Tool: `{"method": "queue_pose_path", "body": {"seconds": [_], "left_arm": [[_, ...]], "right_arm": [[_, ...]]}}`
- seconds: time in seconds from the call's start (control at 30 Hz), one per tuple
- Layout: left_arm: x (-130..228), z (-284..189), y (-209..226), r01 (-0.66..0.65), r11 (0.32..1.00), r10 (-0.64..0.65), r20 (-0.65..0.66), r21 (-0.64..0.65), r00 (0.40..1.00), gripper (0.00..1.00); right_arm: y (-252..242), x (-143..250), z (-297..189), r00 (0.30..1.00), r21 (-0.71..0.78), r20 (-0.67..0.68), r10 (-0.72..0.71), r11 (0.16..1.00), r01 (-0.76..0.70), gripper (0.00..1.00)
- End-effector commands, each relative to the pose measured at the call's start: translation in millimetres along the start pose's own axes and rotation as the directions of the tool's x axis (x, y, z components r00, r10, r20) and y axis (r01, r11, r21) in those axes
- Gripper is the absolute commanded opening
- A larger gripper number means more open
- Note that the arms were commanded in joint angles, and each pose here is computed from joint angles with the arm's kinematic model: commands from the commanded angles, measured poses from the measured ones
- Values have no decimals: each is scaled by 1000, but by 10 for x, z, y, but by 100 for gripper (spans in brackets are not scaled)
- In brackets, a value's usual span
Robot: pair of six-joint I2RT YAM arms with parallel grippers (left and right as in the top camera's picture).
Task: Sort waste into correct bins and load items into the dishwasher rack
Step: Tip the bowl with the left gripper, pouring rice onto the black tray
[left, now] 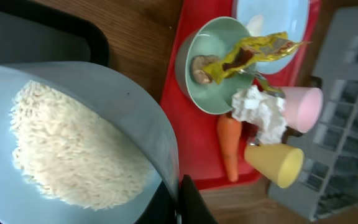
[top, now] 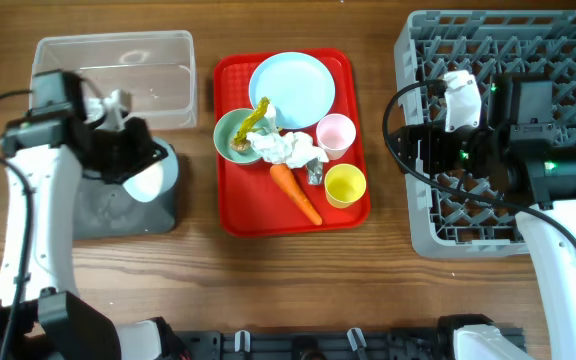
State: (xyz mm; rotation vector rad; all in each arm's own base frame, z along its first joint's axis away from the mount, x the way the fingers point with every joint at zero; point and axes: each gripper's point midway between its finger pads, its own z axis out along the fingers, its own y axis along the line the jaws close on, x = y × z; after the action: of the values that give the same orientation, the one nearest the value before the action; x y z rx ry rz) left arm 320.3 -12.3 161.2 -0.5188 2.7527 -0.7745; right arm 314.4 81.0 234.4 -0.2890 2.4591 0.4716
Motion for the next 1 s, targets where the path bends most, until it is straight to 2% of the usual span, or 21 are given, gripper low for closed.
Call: {"method": "queue_pose_path", "body": {"seconds": [0.0,0.17,0.33,0.6,0.7,0.87,0.97], "left_arm": [[42,-99,71,-16,977,17,-4,212,1000,4],[50,-239,316,15,910,-51,76,415,996,4],[13,-252,535,39,871,-116,128,491,985,4],[-211,-241,592,77,675,-242,122,733,963,4],[-267,-239,598,85,622,-271,112,779,956,4],[-315,-319,553,77,566,-295,114,821,949,4],[-333,-345,543,116,538,-325,78,835,943,4]], "right_arm": [[-4,-57,-12,1000,9,8,-6,1000,6,100],[-4,-57,-12,1000,9,8,-6,1000,6,100],[-4,-57,-12,1000,9,8,-6,1000,6,100],[-3,-39,-12,1000,8,1,-3,1000,3,100],[-2,-18,-12,1000,8,-8,0,1000,0,100],[-2,-12,-12,1000,8,-10,1,1000,-1,100],[-1,-7,-12,1000,8,-12,2,1000,-2,100]]}}
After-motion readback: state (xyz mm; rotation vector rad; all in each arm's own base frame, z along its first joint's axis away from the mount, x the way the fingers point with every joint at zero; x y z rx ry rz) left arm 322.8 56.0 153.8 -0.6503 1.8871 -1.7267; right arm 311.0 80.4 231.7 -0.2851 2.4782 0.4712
